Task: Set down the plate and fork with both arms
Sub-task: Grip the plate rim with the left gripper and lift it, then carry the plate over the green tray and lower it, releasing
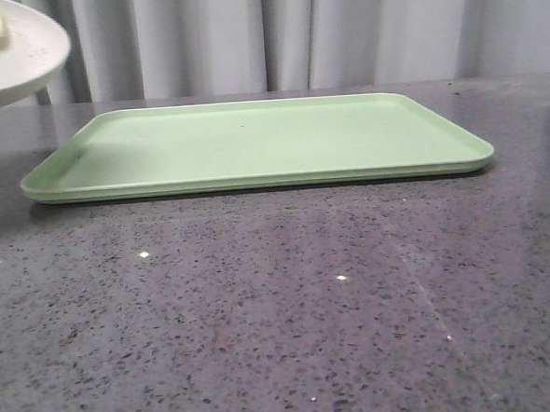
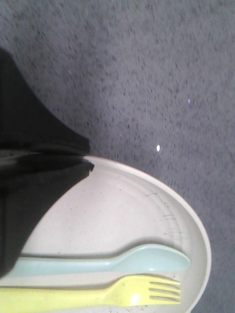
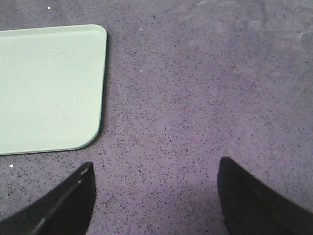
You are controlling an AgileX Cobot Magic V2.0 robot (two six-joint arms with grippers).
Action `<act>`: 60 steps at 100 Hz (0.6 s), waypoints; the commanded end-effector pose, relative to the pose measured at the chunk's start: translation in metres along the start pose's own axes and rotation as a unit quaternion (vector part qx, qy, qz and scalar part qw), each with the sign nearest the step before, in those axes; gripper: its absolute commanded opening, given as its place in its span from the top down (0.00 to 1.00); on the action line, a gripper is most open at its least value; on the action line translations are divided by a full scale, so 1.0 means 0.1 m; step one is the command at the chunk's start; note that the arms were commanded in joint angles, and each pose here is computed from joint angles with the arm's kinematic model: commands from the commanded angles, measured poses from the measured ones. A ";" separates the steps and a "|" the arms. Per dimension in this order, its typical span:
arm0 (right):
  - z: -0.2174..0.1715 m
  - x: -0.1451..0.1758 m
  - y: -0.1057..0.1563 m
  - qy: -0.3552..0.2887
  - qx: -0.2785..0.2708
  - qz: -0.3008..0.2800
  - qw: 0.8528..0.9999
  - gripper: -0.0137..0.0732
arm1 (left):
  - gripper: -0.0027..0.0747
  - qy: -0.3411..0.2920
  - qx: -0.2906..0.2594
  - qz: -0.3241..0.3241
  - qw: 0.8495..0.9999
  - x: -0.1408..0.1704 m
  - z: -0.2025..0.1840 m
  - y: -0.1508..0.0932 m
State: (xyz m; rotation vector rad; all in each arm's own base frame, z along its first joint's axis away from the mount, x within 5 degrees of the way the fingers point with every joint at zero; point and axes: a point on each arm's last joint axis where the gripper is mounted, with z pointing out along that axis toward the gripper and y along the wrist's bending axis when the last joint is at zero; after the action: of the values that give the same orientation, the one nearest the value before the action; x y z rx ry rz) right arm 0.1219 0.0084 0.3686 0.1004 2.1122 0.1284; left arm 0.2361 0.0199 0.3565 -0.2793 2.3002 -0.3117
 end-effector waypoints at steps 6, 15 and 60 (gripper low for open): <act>-0.06 -0.13 0.01 -0.040 -0.001 -0.008 0.999 0.24 | 0.99 -0.042 0.071 -0.007 0.997 -0.21 0.13 -0.33; -0.06 -0.12 0.01 -0.035 0.000 -0.008 0.999 0.24 | 0.99 -0.029 0.102 -0.010 0.994 -0.23 0.31 -0.51; -0.06 -0.10 0.01 -0.024 -0.003 -0.003 1.000 0.24 | 0.99 0.008 0.179 -0.023 0.984 -0.08 1.11 -1.25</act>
State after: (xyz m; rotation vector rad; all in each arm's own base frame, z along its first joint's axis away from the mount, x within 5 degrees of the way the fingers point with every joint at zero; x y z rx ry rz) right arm 0.1201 0.0087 0.3658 0.1051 2.1490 0.1328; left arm 0.3307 -0.0991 0.3042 -0.1045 2.3398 -0.6771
